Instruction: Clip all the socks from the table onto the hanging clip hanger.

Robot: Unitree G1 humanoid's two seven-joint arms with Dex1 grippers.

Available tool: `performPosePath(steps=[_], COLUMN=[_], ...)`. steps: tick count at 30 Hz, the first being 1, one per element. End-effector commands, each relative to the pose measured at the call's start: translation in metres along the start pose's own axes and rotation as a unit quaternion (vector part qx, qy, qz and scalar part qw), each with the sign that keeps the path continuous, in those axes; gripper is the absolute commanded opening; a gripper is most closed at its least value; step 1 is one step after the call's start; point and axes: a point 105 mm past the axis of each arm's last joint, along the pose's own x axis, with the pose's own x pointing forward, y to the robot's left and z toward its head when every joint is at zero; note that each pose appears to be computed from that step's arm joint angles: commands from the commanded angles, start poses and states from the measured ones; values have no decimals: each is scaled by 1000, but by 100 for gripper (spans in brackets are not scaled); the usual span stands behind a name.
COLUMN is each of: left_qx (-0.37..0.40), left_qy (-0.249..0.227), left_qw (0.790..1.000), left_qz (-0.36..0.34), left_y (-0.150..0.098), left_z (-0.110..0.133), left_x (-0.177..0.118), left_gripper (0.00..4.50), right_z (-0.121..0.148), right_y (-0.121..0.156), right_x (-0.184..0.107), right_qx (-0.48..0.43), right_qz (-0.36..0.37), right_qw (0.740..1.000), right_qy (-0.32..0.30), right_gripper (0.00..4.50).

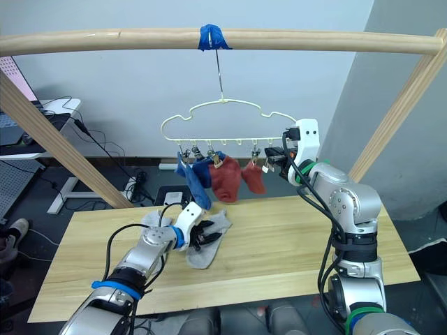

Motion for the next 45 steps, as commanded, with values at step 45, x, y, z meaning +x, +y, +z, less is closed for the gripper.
performPosePath(steps=[45], left_qx=[110], left_qy=[-333], left_qw=[936], left_qz=[-25], left_y=[-36], left_z=[162], left_x=[-40], left_gripper=[2], right_z=[-1], right_y=[19], right_x=[-7], right_qx=[231], right_qz=[52], right_qw=[970], right_qy=[48], right_gripper=[0])
